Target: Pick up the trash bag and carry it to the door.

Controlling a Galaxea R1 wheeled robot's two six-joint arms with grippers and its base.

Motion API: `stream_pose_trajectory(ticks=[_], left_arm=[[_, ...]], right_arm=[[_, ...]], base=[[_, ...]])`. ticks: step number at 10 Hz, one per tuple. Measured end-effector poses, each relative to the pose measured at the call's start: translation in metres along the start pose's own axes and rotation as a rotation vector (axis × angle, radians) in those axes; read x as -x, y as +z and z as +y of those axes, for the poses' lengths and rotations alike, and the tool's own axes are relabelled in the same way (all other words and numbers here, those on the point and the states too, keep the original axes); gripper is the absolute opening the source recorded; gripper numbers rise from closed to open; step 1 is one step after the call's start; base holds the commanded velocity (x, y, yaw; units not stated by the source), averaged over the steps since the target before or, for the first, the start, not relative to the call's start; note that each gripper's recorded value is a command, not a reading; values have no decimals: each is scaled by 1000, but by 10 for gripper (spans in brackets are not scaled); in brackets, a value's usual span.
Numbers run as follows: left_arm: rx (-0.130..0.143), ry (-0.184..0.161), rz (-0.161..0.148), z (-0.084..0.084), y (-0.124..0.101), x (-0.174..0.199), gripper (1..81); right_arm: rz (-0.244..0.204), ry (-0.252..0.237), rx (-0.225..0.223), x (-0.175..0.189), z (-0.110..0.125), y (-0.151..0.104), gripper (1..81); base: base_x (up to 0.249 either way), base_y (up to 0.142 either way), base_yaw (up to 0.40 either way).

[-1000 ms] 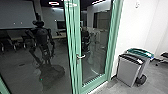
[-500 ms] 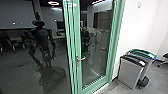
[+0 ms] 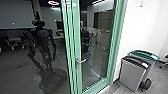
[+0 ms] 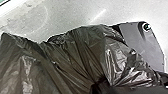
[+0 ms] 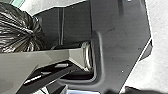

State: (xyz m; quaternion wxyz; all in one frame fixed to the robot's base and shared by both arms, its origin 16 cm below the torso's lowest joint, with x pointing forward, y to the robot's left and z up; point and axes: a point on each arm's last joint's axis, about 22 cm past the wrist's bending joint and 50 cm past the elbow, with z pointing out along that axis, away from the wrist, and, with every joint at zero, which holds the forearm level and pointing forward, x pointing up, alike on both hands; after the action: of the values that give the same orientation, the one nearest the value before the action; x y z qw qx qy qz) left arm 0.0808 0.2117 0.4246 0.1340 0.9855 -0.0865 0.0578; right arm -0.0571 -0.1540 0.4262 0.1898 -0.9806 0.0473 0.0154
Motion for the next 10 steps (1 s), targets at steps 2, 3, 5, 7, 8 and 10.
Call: stream_pose_trajectory(ticks=[2, 3, 5, 7, 8, 10], left_arm=[[0, 0, 0, 0, 0, 0, 10], [0, 0, 0, 0, 0, 0, 10], [-5, 0, 2, -3, -1, -1, 10], [1, 1, 2, 1, 0, -2, 10], [0, 0, 1, 0, 0, 0, 10], [0, 0, 1, 0, 0, 0, 10]], right_arm=[[0, 0, 0, 0, 0, 0, 811], [0, 0, 1, 0, 1, 0, 811], [1, -1, -3, -2, -2, 1, 811], [6, -2, 6, -5, 4, -1, 811], [5, -2, 6, -4, 4, -1, 811], [2, -2, 5, -4, 3, -1, 811]], base=[[141, -31, 0], [141, -67, 0], [141, -67, 0], [141, -67, 0], [141, -67, 0], [141, -67, 0]])
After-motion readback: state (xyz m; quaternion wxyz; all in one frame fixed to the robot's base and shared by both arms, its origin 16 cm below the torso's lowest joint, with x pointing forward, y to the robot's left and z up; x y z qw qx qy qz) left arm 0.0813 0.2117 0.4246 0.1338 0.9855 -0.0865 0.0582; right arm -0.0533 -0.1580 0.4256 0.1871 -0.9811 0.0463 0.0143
